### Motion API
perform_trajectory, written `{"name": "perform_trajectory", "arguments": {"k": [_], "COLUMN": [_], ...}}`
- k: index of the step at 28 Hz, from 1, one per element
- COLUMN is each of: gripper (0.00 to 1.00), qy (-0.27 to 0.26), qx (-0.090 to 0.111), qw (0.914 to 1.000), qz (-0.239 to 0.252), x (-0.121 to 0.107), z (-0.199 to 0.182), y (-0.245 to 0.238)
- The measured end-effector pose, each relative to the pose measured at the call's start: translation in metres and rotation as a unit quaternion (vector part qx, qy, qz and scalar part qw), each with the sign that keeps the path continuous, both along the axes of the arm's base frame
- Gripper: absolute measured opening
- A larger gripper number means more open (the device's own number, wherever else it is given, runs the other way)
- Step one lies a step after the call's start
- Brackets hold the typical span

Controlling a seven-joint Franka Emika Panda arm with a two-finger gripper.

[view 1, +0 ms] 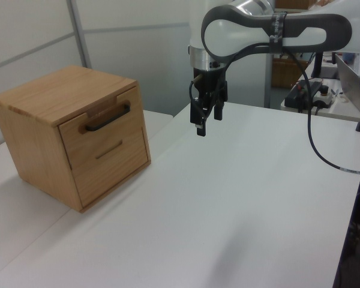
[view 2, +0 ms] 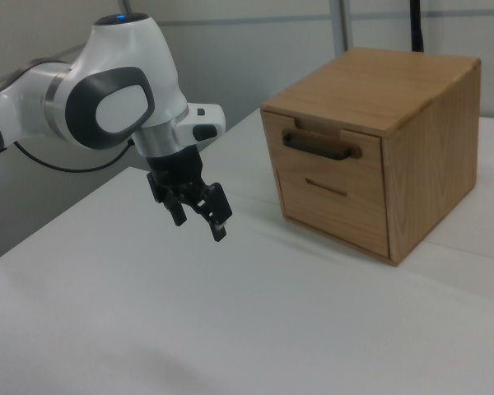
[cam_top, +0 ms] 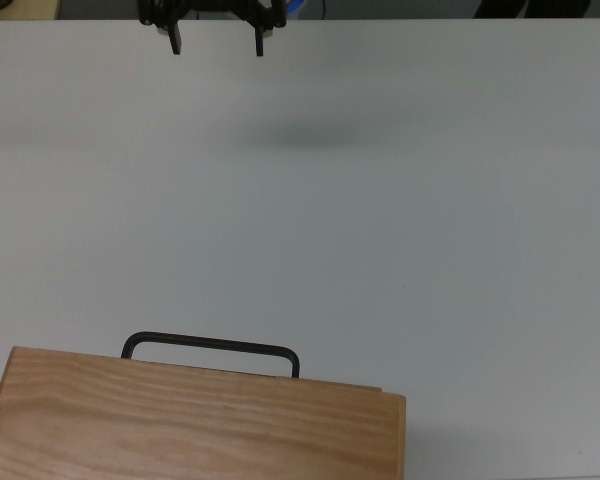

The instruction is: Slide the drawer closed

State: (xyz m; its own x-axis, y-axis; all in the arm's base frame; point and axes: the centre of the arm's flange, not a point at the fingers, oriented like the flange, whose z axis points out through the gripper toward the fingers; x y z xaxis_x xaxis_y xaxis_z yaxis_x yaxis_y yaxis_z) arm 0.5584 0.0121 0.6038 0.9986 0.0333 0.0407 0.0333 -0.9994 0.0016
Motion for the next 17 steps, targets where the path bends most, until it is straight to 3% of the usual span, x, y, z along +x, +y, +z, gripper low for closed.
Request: {"name": "perform_trajectory", "arguments": {"k": [17], "gripper": [1.00], "qy": [0.006], "qx": [-0.005], "qw": [1.0000], "qz": [0.001], "x": [0.0034], "z": [-0.0066], "y": [-0.0008]}}
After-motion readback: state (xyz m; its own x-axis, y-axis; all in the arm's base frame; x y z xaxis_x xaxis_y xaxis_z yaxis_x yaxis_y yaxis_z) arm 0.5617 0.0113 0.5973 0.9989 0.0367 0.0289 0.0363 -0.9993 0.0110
